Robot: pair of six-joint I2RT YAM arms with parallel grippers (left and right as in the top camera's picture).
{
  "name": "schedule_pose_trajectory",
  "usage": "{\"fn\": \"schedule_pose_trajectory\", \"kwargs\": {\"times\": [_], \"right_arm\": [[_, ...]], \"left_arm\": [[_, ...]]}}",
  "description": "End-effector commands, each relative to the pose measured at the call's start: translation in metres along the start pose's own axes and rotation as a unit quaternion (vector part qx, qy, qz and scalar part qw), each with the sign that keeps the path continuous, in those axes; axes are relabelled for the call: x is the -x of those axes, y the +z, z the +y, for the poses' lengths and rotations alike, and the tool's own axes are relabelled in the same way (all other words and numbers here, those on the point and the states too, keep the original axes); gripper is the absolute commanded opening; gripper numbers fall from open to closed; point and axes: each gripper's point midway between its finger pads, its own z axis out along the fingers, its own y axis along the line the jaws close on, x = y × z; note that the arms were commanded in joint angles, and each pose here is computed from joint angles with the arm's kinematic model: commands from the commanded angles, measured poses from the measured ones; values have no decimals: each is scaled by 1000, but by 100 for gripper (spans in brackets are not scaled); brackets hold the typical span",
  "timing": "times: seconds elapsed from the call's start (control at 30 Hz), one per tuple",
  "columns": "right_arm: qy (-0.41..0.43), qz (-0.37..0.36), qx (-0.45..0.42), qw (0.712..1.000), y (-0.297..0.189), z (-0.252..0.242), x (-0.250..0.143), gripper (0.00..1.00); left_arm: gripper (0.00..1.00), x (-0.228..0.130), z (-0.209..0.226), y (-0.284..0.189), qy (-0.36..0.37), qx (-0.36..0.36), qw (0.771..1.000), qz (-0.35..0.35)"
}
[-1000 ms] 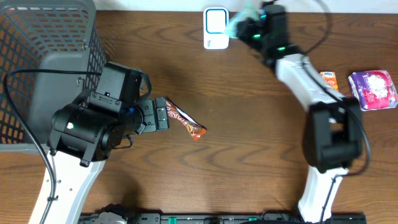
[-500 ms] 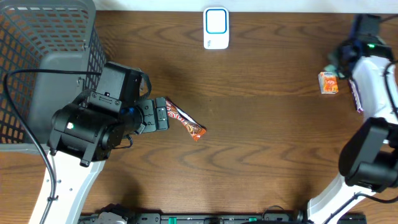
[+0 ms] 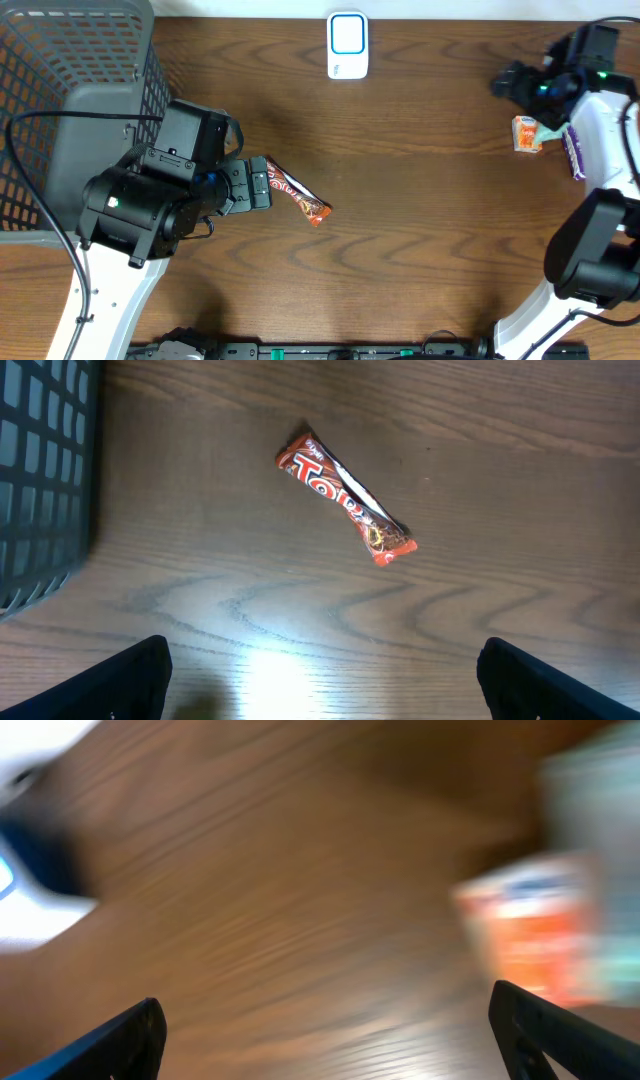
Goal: Scan the item barcode
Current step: 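Carry the wipes right and release them beside the Kleenex packet, then reach the right gripper to the red snack bar and grasp it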
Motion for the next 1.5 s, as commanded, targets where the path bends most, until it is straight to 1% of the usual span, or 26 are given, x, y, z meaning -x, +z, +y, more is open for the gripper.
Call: {"fn": "schedule_pose_trajectory", "kwargs": {"times": [0.0,0.07,0.1,0.27,0.3,0.47,0.67,0.83,0.97,1.13,1.33,1.47], "right_arm": [[-57,83,192,976,-6,96,-44,97],[-88,114,220,965,-7,120,-67,97],[-122,130,234,956,-7,135,-83,96],[-251,181,270,912,-5,192,-152,87],[-274,189,275,902,-4,204,-166,87],[-354,210,262,873,11,246,-225,85],[-415,219,224,854,42,271,-281,84],[-435,236,212,843,59,273,-309,84],[-435,262,202,838,73,264,-325,79],[-473,279,200,811,79,257,-345,74],[-502,256,156,811,87,253,-343,71],[-528,249,156,797,86,256,-349,70]], "left_arm": [[98,2,1,-3,4,3,1000,-6],[98,2,1,-3,4,3,1000,-6],[98,2,1,-3,4,3,1000,-6],[98,2,1,-3,4,3,1000,-6],[98,2,1,-3,4,3,1000,-6],[98,2,1,-3,4,3,1000,-6],[98,2,1,-3,4,3,1000,-6],[98,2,1,-3,4,3,1000,-6],[98,2,1,-3,4,3,1000,-6],[98,2,1,-3,4,3,1000,-6],[98,2,1,-3,4,3,1000,-6],[98,2,1,-3,4,3,1000,-6]]}}
